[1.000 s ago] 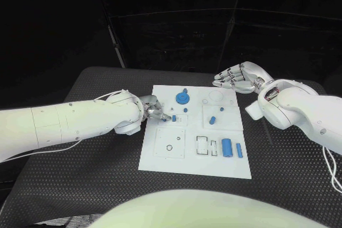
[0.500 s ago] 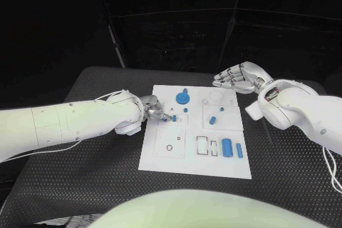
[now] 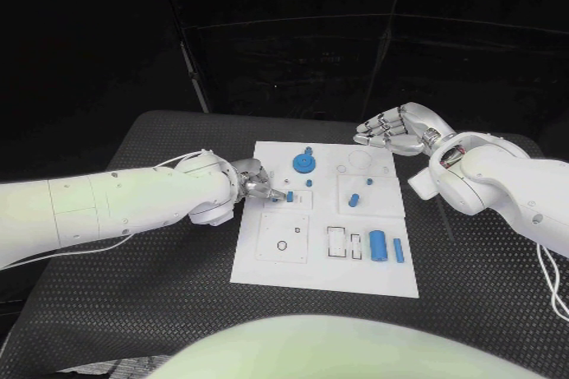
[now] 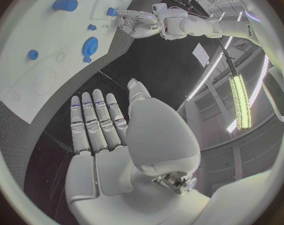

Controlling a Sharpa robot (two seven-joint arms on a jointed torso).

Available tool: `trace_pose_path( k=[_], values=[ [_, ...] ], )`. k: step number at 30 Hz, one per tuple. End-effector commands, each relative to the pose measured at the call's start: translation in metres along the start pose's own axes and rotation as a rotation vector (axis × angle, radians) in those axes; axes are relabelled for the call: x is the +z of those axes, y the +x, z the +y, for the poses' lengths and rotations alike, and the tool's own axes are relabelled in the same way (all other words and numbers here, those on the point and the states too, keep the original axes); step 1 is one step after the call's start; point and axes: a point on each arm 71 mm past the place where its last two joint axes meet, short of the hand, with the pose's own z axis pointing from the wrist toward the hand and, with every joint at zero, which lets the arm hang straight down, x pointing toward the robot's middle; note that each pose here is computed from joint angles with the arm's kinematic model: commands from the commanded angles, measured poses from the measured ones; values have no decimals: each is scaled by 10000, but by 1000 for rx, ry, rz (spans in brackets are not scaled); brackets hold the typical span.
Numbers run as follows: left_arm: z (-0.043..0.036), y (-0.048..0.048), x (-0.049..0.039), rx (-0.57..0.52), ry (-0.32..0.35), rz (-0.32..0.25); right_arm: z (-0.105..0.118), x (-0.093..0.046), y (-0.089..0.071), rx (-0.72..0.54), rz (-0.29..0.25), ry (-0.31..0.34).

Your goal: Assemble the parts on the task board

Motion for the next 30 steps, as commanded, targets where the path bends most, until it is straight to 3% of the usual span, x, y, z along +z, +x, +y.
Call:
trace_pose_path(
  k=[1,11,15,20,23,25,30],
  values=[
    [5,-18,-3,5,-7,-1,18,4,1,3,4,-10],
    [-22,-49,-34,-21,3,-12,8,4,9,3,5,-9],
    [-65,-129,-66,-53,16,-32,3,7,16,4,7,-8],
    [-125,-320,-112,-120,57,-86,0,13,25,5,9,-7],
    [-210,-463,-144,-192,145,-133,-7,15,27,5,10,-6],
    [-299,-560,-155,-236,240,-174,-12,17,27,5,9,-6],
    [-478,-652,-102,-268,376,-223,-15,20,22,5,2,-11]
  ],
)
